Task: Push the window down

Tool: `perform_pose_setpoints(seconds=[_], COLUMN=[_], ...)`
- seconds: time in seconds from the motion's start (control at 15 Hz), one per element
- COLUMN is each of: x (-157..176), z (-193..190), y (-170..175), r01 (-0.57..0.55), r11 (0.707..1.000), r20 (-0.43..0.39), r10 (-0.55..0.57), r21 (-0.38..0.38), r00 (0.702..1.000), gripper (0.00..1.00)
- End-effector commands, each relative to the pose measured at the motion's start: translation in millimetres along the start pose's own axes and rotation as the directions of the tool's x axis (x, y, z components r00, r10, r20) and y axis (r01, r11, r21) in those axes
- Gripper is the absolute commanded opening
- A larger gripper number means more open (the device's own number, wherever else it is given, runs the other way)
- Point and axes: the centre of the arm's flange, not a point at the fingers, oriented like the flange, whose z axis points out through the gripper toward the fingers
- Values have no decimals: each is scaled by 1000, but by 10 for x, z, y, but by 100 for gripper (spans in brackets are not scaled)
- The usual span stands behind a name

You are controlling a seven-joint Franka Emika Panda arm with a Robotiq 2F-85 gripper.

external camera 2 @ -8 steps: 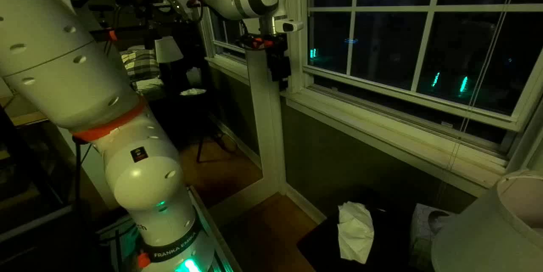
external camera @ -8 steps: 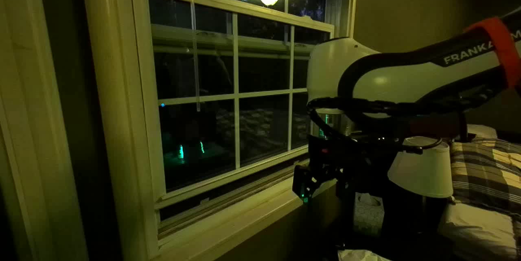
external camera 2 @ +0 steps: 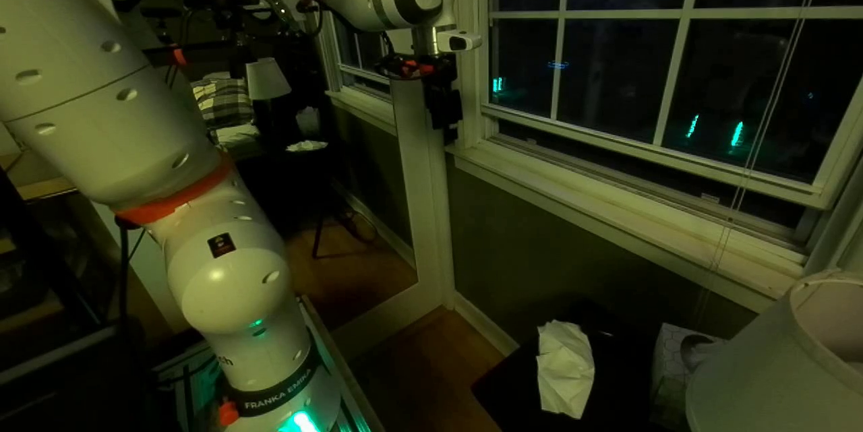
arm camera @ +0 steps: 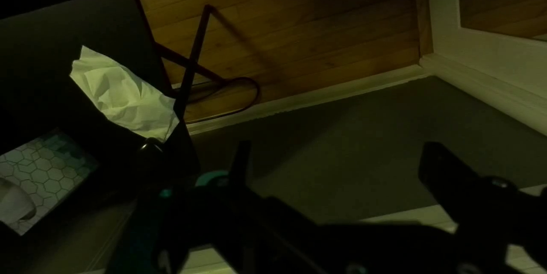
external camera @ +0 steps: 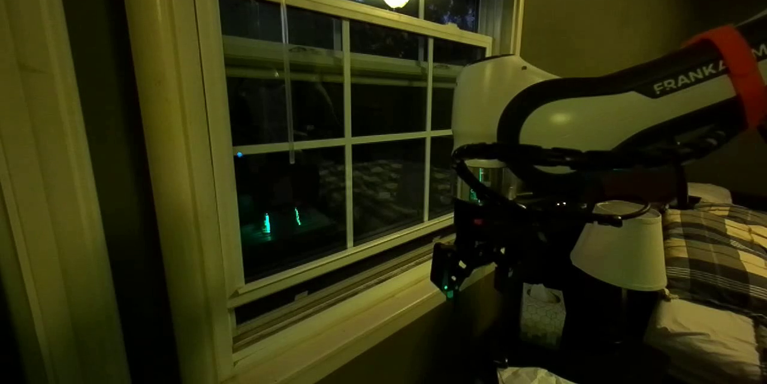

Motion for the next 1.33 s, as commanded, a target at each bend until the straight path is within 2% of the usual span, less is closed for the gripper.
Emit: perform_pose_setpoints(seconds=[0.0, 0.13, 0.33, 0.47, 0.73, 0.93, 1.27], x=[62, 208, 346, 380, 461, 545, 709], z=[-234, -524, -1070, -1410, -2069, -2495, -3130], y=[79, 192, 442, 627, 858, 919, 1006], r01=[-35, -83, -152, -174, -110, -89, -76], r11=[999, 995, 984, 977, 993, 996, 996], r20=[-72, -166, -303, -400, -608, -729, -896], r10=[37, 92, 175, 208, 117, 45, -14], r21=[22, 57, 98, 121, 49, -22, -54], r00=[997, 982, 937, 892, 785, 683, 444], gripper=[100, 100, 100, 100, 100, 100, 100])
